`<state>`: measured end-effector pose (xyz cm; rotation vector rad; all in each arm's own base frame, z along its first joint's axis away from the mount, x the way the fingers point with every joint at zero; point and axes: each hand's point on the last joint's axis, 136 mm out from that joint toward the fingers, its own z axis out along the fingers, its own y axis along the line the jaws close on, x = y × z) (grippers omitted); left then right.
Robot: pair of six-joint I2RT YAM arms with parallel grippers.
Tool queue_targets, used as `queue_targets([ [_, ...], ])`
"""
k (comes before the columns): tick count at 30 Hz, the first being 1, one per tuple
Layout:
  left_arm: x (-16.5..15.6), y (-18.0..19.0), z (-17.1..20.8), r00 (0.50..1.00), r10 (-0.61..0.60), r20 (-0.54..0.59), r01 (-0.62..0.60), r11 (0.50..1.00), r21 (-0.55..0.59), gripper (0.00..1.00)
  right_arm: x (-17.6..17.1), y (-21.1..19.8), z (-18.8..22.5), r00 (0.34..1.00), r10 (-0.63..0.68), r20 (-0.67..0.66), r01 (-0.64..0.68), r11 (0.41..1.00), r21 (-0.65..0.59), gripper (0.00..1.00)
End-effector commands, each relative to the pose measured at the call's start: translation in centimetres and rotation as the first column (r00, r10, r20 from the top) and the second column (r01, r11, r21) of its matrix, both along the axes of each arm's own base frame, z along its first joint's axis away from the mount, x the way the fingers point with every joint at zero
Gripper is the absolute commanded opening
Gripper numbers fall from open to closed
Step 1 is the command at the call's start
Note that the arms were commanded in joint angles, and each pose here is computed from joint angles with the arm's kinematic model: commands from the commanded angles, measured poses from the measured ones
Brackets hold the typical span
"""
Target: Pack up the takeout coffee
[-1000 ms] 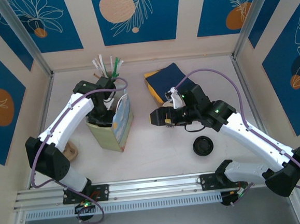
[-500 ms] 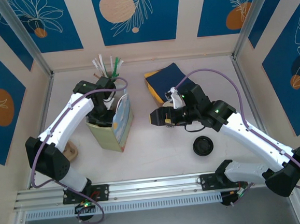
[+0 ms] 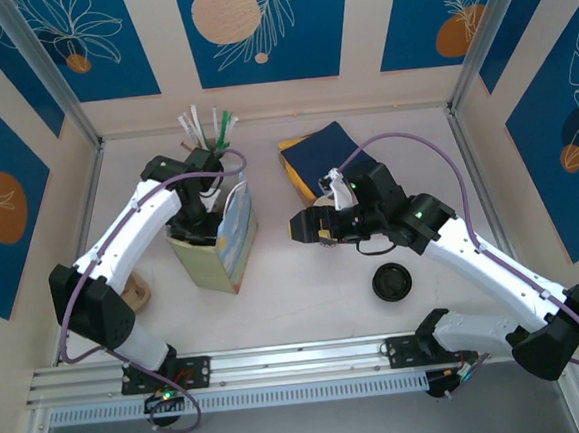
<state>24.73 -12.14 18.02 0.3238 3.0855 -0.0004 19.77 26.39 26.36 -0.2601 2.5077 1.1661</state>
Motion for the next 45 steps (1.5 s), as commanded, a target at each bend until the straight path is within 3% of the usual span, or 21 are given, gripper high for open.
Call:
queue_targets([
  [1,0.06,0.03,0.09,1.0,-0.004,-0.01,0.004,1.0,-0.011,0.49,-0.13,-0.02,-0.19,1.0,0.009,-0.009,-0.009,1.0,0.0,0.99],
  [45,-0.19,-0.1,-0.71,1.0,-0.021,-0.018,0.02,1.0,-0.023,0.49,-0.23,-0.14,-0.39,1.0,0.007,-0.016,-0.007,1.0,-0.001,0.99],
])
